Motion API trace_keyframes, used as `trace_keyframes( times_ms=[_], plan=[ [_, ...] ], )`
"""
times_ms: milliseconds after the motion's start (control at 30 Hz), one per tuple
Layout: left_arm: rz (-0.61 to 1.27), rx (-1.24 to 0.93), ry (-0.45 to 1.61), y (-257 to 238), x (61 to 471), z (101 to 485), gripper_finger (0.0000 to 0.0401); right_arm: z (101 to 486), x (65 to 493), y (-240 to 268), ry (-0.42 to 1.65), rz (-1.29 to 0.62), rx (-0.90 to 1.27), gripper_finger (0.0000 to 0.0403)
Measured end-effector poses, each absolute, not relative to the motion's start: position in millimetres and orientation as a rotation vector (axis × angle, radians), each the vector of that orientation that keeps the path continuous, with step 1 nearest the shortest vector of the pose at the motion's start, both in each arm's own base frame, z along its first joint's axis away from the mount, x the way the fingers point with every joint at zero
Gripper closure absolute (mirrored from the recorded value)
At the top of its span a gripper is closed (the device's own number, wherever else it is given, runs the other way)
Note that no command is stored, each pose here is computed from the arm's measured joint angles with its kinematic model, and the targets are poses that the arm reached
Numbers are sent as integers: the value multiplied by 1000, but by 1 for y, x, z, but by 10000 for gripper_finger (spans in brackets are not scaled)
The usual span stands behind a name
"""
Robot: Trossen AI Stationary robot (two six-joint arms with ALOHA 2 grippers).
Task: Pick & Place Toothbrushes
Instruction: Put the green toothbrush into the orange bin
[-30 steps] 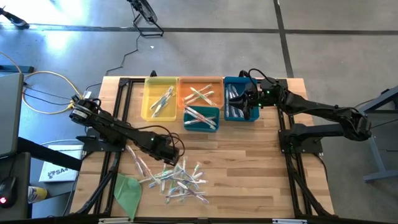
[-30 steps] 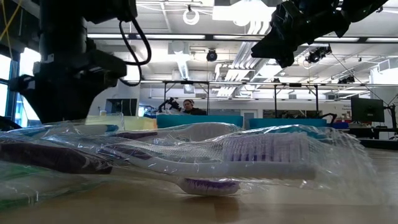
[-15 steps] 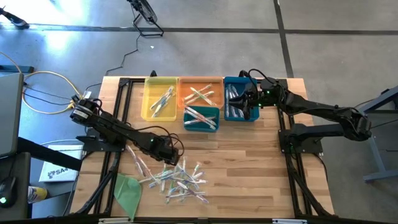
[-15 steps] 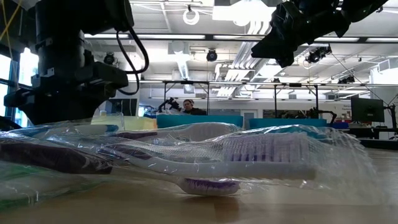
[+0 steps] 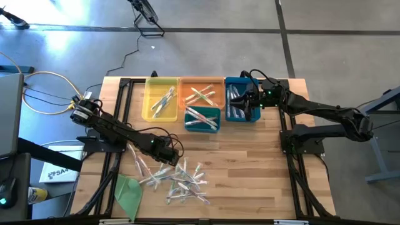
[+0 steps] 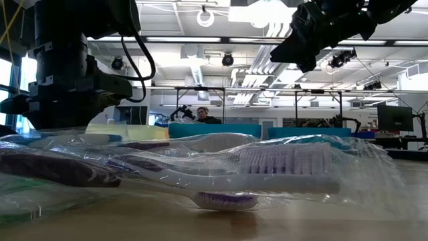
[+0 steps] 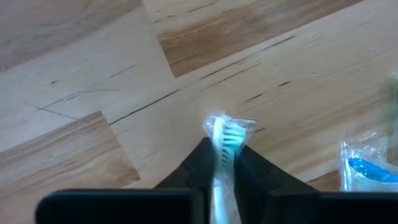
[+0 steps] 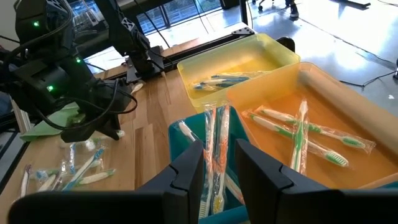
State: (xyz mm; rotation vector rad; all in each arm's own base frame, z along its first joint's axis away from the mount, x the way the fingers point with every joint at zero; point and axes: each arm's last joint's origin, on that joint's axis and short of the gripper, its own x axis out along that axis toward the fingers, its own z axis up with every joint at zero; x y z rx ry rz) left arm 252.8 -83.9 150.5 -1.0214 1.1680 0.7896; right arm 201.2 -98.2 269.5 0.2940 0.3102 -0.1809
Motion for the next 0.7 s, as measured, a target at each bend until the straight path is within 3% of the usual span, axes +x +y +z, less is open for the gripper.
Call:
trace_keyframes(
  times_ms=[367,700],
  plan=[
    [749,-918,979,-84,268,166,387,270,201,-98,310,-181,294,318],
    [785,-543,691,-79,289,200,389,270,201,-98,310,-181,294,318]
  ],
)
